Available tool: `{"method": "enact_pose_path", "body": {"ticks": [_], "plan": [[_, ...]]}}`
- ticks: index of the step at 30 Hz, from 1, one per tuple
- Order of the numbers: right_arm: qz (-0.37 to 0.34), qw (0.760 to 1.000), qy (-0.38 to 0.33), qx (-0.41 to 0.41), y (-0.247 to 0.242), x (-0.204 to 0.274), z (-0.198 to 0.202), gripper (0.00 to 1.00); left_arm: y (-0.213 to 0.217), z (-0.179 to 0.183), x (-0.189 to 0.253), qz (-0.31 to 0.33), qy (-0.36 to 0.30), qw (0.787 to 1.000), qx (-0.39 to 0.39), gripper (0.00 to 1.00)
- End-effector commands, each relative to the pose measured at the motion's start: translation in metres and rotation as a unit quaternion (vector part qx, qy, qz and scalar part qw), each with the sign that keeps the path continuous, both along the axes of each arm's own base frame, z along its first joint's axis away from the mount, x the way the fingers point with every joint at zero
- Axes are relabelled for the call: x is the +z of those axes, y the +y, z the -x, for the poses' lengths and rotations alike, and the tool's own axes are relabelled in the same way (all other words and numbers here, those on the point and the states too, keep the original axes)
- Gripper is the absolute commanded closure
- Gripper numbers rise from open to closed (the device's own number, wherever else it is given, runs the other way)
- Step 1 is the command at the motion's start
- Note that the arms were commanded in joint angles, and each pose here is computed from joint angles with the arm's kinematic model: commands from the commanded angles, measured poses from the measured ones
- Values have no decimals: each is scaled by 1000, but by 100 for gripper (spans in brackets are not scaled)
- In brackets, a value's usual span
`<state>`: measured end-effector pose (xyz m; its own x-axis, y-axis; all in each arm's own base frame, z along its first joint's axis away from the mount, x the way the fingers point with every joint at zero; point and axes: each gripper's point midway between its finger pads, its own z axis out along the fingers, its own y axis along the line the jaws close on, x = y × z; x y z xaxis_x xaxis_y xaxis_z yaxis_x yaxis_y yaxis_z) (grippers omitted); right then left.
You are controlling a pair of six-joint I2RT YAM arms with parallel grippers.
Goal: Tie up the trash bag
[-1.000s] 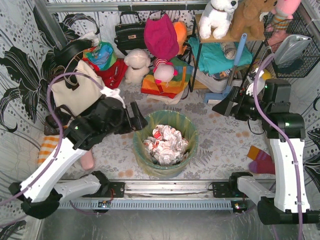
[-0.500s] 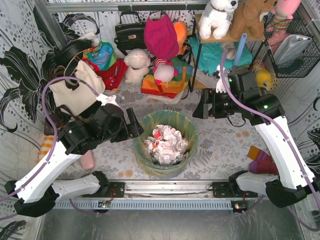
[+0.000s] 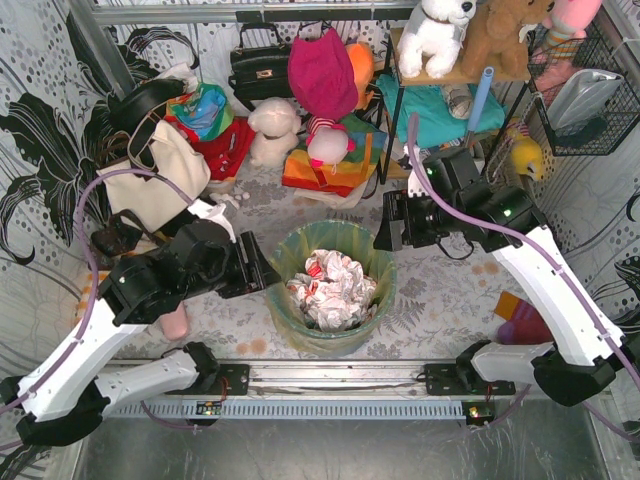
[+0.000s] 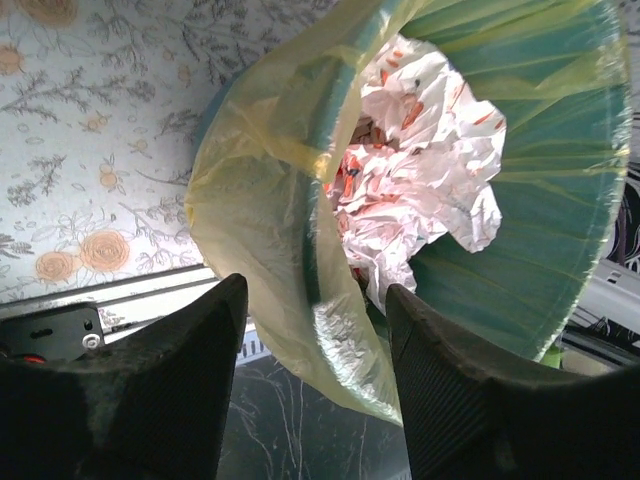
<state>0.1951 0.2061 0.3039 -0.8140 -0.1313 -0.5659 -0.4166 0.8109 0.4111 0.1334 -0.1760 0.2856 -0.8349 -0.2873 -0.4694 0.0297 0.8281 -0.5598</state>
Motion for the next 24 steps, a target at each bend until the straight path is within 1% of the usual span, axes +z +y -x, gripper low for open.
{"method": "enact_pose_path", "body": {"ticks": [1, 5, 7, 10, 15, 20, 22, 24], "plan": [[9, 1000, 27, -1, 4, -15, 4, 37, -12, 4, -11, 8, 17, 1000, -25, 36], [9, 999, 41, 8, 9, -27, 7, 44, -12, 4, -19, 2, 24, 999, -24, 45], [7, 999, 49, 12, 11, -32, 9, 48, -12, 5, -19, 3, 25, 999, -24, 48], [5, 998, 54, 16, 13, -35, 10, 53, -12, 4, -18, 5, 21, 999, -24, 56], [5, 998, 60, 14, 14, -41, 10, 65, -13, 3, -21, 5, 23, 999, -25, 64], [1, 998, 60, 11, 16, -42, 8, 81, -12, -5, -21, -5, 12, 1000, -11, 81], [-2, 998, 58, 8, 17, -40, 6, 88, -15, -9, -19, -4, 6, 1000, -10, 90], [-7, 999, 52, 4, 18, -36, 4, 95, -17, -15, -16, -8, -1, 1000, -5, 95]]}}
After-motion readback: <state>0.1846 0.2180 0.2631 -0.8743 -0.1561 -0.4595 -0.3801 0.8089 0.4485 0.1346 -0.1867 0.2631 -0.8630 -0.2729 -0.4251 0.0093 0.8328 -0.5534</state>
